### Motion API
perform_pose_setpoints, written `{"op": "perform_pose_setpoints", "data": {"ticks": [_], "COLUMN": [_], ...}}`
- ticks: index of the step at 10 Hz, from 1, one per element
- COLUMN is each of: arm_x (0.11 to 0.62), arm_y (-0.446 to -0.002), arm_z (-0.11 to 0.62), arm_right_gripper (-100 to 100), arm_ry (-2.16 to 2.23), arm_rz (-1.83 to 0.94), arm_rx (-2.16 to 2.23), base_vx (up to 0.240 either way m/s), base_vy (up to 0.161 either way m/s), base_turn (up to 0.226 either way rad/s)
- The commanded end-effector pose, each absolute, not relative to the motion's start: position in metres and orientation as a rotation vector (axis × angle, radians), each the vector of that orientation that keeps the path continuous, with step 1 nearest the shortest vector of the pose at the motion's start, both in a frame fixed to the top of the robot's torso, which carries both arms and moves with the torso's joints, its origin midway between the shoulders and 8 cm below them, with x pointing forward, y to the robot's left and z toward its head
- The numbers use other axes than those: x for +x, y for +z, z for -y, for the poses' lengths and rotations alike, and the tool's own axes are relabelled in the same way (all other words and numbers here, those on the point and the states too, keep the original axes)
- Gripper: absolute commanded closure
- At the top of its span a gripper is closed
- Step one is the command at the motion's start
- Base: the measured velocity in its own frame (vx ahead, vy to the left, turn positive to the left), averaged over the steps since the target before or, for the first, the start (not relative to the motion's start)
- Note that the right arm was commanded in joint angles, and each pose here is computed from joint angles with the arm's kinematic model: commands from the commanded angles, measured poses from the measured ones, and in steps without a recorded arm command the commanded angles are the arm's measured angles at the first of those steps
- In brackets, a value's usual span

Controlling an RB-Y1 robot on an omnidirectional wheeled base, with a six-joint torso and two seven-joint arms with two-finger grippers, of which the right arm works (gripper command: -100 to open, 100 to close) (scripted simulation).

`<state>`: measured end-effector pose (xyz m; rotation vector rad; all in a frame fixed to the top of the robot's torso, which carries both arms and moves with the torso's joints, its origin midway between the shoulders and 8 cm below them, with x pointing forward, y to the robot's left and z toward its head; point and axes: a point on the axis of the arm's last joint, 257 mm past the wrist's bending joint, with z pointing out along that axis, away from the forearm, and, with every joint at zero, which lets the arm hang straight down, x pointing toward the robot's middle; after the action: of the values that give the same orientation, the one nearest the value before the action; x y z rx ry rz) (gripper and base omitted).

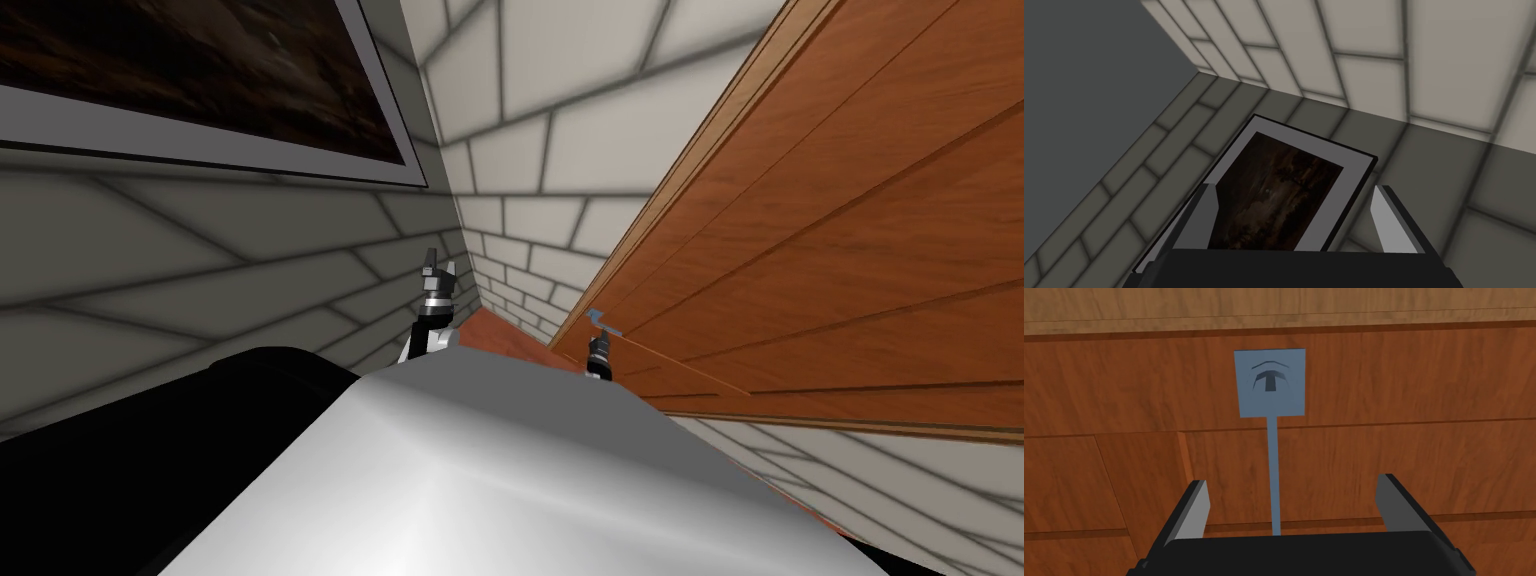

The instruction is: Pull the door open

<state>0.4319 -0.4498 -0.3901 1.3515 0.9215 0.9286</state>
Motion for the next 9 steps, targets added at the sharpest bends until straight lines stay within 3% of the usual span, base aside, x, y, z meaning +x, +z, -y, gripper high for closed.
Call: {"op": "perform_pose_setpoints", "data": {"ticks": [1, 7, 8, 9], "arm_x": [0.424, 0.41, 0.41, 0.41], "arm_y": [-0.391, -0.393, -0.393, -0.393], "arm_z": [0.461, 0.478, 0.478, 0.478], "arm_right_gripper": [-100, -100, 100, 100], "arm_ry": [0.918, 0.897, 0.897, 0.897], "arm_rz": [-0.911, -0.894, -0.894, -0.894], "arm_rx": [1.357, 1.366, 1.366, 1.366], "base_vx": [0.214, 0.15, -0.015, -0.033], "base_vy": [-0.101, -0.047, 0.001, 0.004], "base_turn": [0.114, 0.05, -0.003, -0.004]}}
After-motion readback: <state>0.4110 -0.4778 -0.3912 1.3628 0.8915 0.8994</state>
